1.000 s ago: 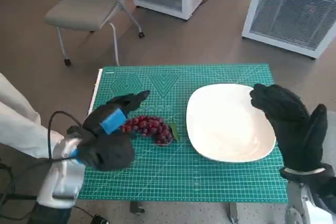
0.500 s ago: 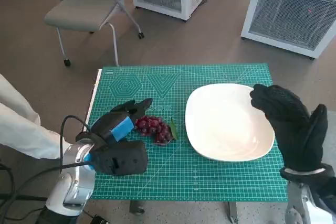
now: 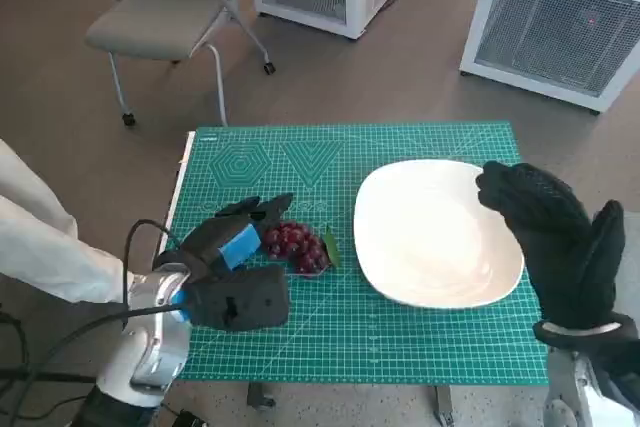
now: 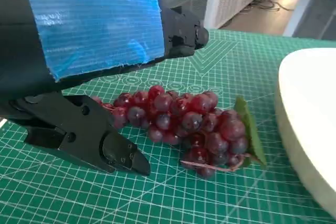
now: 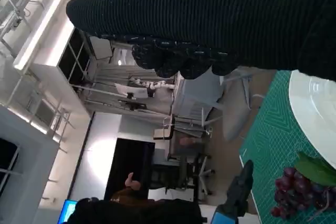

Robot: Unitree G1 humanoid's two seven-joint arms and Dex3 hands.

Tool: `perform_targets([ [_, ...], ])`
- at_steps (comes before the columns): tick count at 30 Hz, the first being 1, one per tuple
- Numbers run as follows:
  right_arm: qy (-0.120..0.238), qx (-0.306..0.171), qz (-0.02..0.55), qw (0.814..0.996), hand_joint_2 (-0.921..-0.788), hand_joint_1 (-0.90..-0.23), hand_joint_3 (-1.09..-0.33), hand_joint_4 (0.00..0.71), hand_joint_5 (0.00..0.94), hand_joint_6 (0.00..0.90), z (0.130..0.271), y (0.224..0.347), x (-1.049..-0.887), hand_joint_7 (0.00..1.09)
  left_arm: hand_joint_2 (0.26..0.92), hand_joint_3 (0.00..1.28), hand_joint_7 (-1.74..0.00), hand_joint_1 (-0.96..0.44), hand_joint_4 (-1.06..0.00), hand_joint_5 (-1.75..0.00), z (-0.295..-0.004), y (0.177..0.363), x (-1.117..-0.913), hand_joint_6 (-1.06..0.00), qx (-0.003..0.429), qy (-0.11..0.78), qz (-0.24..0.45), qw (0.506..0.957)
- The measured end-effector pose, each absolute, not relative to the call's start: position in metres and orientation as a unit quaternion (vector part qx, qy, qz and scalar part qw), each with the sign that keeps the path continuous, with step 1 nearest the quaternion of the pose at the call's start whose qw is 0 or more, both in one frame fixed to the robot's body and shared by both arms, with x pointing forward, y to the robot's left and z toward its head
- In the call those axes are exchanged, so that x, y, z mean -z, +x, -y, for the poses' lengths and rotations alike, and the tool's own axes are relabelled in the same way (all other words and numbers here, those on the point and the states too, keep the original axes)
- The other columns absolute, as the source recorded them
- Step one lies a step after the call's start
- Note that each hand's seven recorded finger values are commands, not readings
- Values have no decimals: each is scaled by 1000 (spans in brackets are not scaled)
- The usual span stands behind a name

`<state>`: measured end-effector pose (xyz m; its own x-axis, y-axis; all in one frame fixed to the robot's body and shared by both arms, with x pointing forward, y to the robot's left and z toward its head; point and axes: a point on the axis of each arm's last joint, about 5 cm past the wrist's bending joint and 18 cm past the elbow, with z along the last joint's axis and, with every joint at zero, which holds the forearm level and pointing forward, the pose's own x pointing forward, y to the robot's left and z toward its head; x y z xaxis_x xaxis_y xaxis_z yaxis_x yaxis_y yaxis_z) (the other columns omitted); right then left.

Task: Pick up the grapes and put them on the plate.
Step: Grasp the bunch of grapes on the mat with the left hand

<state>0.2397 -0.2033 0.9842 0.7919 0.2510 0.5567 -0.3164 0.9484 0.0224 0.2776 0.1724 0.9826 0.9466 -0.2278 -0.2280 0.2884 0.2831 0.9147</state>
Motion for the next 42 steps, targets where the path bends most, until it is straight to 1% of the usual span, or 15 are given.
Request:
perform_targets([
  [8, 58, -150, 284, 945, -921, -341, -622, 375, 891, 190, 203, 239, -984, 1037, 745, 0, -10, -129, -108, -4, -167, 290, -971, -150, 143, 601, -20, 786],
  [14, 59, -150, 283, 945, -921, -339, -626, 374, 893, 189, 203, 239, -983, 1039, 745, 0, -7, -146, -107, -2, -161, 302, -958, -151, 132, 628, -6, 767],
  [19, 60, -150, 281, 946, -921, -341, -627, 373, 894, 190, 203, 238, -982, 1042, 745, 0, -4, -172, -99, 0, -155, 311, -944, -148, 130, 653, -6, 746],
  [23, 60, -149, 279, 947, -921, -342, -627, 373, 895, 191, 203, 238, -981, 1042, 745, 0, -2, -186, -94, 0, -150, 317, -936, -145, 137, 670, -14, 730],
  [31, 62, -150, 277, 947, -921, -344, -628, 372, 897, 192, 202, 237, -980, 1045, 753, 3, -2, -208, -83, 0, -140, 331, -938, -148, 150, 690, -26, 708],
  [42, 67, -151, 277, 947, -921, -351, -627, 369, 903, 188, 203, 235, -980, 1051, 765, 5, 0, -170, -100, -8, -134, 340, -940, -142, 165, 703, -46, 690],
])
